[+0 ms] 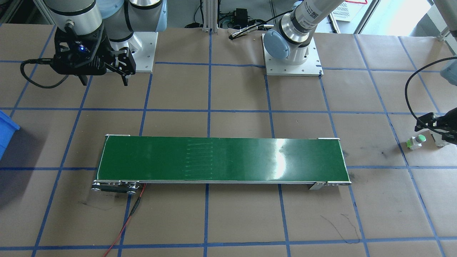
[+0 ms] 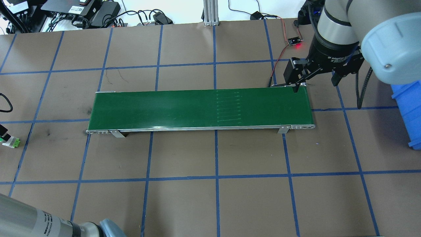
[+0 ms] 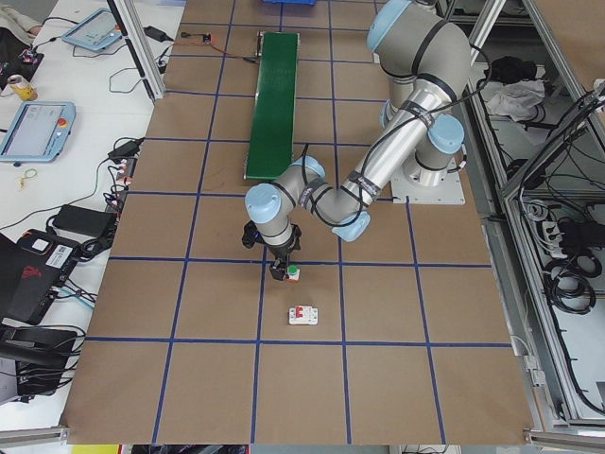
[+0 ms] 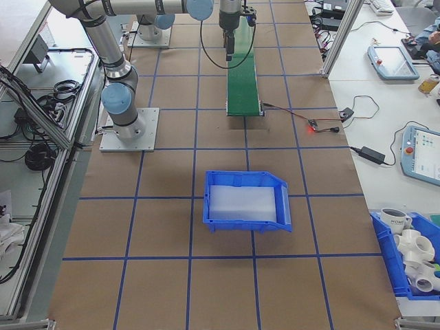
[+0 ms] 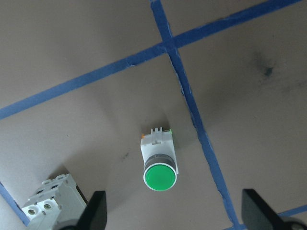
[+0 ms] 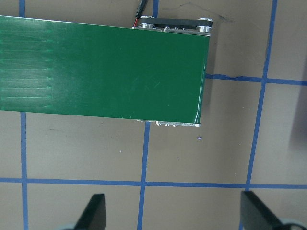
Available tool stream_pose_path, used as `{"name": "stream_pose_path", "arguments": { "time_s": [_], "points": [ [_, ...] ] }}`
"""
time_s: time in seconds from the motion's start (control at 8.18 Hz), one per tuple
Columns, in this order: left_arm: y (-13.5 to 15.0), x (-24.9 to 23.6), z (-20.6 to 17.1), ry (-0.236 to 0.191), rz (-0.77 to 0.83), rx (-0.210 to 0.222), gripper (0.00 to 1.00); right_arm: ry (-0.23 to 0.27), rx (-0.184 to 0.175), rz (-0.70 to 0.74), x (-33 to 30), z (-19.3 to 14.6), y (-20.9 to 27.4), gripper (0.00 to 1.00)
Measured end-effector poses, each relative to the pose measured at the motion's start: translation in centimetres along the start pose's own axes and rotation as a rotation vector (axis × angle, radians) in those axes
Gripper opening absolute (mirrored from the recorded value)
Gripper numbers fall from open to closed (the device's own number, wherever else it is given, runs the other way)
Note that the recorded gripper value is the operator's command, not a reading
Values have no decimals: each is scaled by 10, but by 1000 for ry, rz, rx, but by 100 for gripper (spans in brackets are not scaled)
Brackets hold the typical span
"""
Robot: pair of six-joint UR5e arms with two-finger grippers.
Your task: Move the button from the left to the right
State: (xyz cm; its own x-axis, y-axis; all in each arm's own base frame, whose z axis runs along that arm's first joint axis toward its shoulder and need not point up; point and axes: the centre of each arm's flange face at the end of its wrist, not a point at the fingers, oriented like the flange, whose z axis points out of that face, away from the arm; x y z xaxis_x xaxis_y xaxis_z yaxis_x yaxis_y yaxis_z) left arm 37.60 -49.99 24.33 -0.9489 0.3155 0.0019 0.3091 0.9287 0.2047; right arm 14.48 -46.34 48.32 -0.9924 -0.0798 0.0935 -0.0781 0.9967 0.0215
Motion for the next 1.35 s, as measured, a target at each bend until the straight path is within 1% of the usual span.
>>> {"name": "stream_pose_path", "arguments": {
  "time_s": [0.37, 0.49, 0.61, 0.73, 0.86, 0.98, 1.1, 1.35],
  "points": [
    [-5, -4, 20, 23, -48, -9, 100, -4, -3, -1, 0, 1, -1, 100],
    [-8, -7, 32, 31, -59, -15, 93, -4, -3, -1, 0, 2, -1, 100],
    [-11, -9, 43, 41, -68, -20, 70, -4, -4, -1, -1, 2, -2, 100],
    [-13, -10, 50, 47, -76, -22, 56, -5, -5, -2, -1, 2, -2, 100],
    [-14, -10, 53, 52, -82, -22, 47, -6, -6, -1, -1, 3, -2, 100],
    [-15, -10, 54, 54, -85, -21, 32, -7, -6, -1, -1, 3, -2, 100],
    [-15, -10, 55, 56, -85, -20, 0, -7, -6, 0, -1, 3, -3, 100],
    [-14, -10, 53, 52, -77, -25, 0, -8, -6, 0, -1, 3, -3, 100]
  ]
}}
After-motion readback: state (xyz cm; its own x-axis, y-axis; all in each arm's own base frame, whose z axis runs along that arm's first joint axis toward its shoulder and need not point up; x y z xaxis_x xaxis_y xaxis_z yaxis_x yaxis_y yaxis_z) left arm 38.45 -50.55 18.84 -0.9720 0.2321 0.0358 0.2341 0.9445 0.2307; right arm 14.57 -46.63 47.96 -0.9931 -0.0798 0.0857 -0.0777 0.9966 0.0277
